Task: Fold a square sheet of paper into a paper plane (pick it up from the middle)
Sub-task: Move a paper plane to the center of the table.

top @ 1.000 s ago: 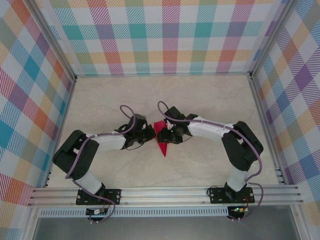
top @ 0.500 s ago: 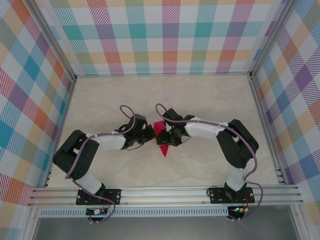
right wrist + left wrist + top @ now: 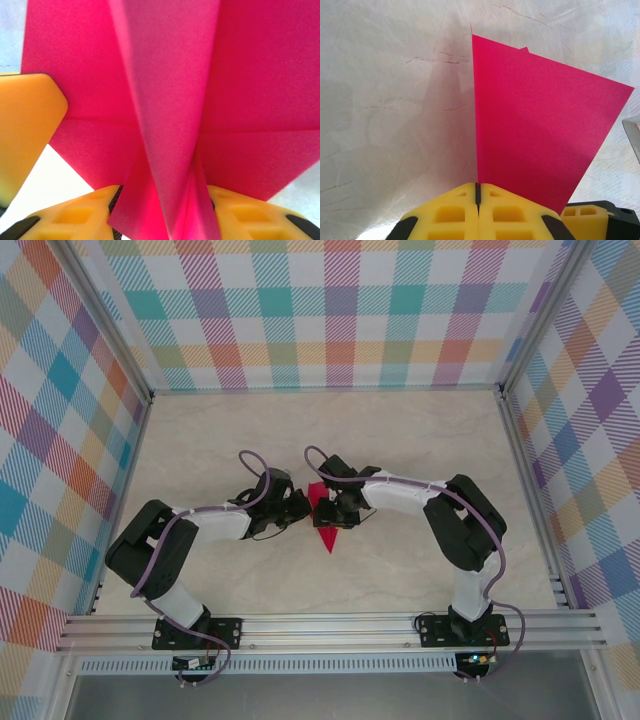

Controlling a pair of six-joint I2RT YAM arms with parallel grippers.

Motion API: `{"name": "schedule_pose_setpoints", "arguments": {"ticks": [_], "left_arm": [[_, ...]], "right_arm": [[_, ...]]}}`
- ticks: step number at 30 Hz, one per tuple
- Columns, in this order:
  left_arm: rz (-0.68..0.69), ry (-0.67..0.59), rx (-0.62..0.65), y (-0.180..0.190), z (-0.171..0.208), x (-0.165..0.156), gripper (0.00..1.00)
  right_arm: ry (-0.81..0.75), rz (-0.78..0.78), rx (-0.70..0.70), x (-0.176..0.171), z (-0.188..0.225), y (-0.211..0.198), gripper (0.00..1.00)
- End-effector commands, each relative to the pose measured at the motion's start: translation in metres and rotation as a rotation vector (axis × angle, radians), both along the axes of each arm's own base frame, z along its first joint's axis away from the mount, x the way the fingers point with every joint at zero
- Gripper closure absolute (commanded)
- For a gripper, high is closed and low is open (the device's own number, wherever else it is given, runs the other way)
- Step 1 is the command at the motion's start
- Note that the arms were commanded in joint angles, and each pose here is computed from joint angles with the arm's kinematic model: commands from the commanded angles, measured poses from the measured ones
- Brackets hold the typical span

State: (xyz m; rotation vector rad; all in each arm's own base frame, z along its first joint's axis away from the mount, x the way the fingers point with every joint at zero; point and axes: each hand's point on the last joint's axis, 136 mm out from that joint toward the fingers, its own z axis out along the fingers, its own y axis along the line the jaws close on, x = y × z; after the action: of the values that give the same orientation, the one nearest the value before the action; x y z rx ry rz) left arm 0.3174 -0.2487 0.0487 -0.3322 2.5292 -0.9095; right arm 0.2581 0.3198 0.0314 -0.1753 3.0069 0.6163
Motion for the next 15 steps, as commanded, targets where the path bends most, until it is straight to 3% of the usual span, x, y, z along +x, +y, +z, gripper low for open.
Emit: {"name": "schedule_pose_setpoints", "arguments": {"ticks": [1, 3, 8, 15], "left_arm": [[0.02, 0.009, -0.001, 0.006, -0.001, 0.0, 1.0], [0.03, 0.009, 0.005, 0.01, -0.001, 0.0, 1.0], [0.049, 0.002, 0.014, 0.018, 0.005, 0.001, 0.88], [0.14, 0.023, 0.114, 0.049, 0.009, 0.0, 0.66]], "right_arm": [[-0.005, -0.023, -0.037, 0.002, 0.002, -0.002, 0.6], [-0.008, -0.028, -0.046, 0.002, 0.001, -0.004, 0.64], [-0.004, -0.033, -0.063, 0.003, -0.001, -0.005, 0.79], [-0.023, -0.034, -0.13, 0.007, -0.004, -0.007, 0.82]]}}
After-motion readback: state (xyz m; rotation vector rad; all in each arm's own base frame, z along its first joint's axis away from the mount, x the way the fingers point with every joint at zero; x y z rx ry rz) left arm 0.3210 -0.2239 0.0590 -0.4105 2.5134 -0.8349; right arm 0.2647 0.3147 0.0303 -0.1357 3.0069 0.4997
